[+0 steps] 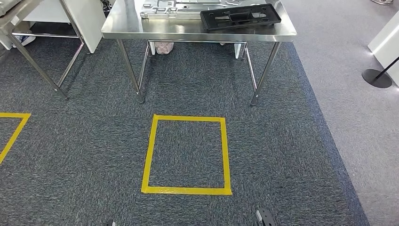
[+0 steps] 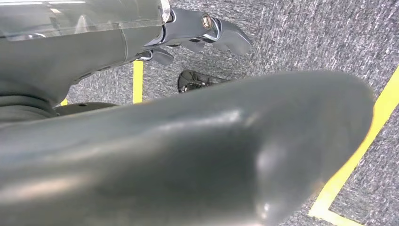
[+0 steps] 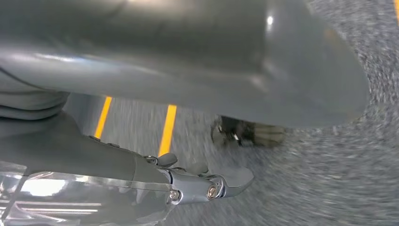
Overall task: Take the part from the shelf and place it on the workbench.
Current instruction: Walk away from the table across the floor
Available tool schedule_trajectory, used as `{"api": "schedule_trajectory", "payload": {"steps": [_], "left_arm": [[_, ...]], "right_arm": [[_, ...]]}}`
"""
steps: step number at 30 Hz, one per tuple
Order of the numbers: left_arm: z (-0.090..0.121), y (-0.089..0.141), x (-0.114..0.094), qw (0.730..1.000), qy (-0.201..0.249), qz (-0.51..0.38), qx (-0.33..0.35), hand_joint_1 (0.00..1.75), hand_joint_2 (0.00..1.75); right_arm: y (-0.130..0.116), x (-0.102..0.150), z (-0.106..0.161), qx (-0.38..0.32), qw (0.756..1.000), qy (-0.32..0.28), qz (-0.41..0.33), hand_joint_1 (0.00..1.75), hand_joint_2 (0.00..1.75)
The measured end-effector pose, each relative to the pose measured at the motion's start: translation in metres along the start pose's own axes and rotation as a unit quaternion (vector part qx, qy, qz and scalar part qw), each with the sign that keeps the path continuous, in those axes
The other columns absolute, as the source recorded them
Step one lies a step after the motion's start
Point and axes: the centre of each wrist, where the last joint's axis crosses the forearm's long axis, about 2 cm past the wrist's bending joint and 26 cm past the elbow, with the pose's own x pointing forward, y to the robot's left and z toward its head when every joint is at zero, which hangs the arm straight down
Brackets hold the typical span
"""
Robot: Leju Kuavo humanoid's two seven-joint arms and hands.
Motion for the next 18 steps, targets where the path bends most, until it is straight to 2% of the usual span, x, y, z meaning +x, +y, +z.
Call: {"api": "schedule_trajectory", "payload": {"steps": [6,15,17,18], "left_arm": [[0.001,0.002,-0.003,1.0,0.012,-0.007,0.004,0.0,0.0],[0.002,0.003,-0.005,1.0,0.024,-0.016,0.003,0.0,0.0],[0.002,0.003,-0.005,0.999,0.028,-0.017,0.0,0.0,0.0],[0.002,0.003,-0.005,0.999,0.031,-0.018,-0.001,0.0,0.44]], "right_arm": [[0.0,-0.043,0.011,-0.018,0.995,0.038,-0.087,0.0,0.0],[0.008,-0.059,0.016,-0.026,0.99,0.052,-0.126,0.0,0.0],[0.008,-0.06,0.017,-0.024,0.99,0.05,-0.126,0.0,0.87],[0.008,-0.061,0.017,-0.023,0.99,0.05,-0.127,0.0,1.31]]}}
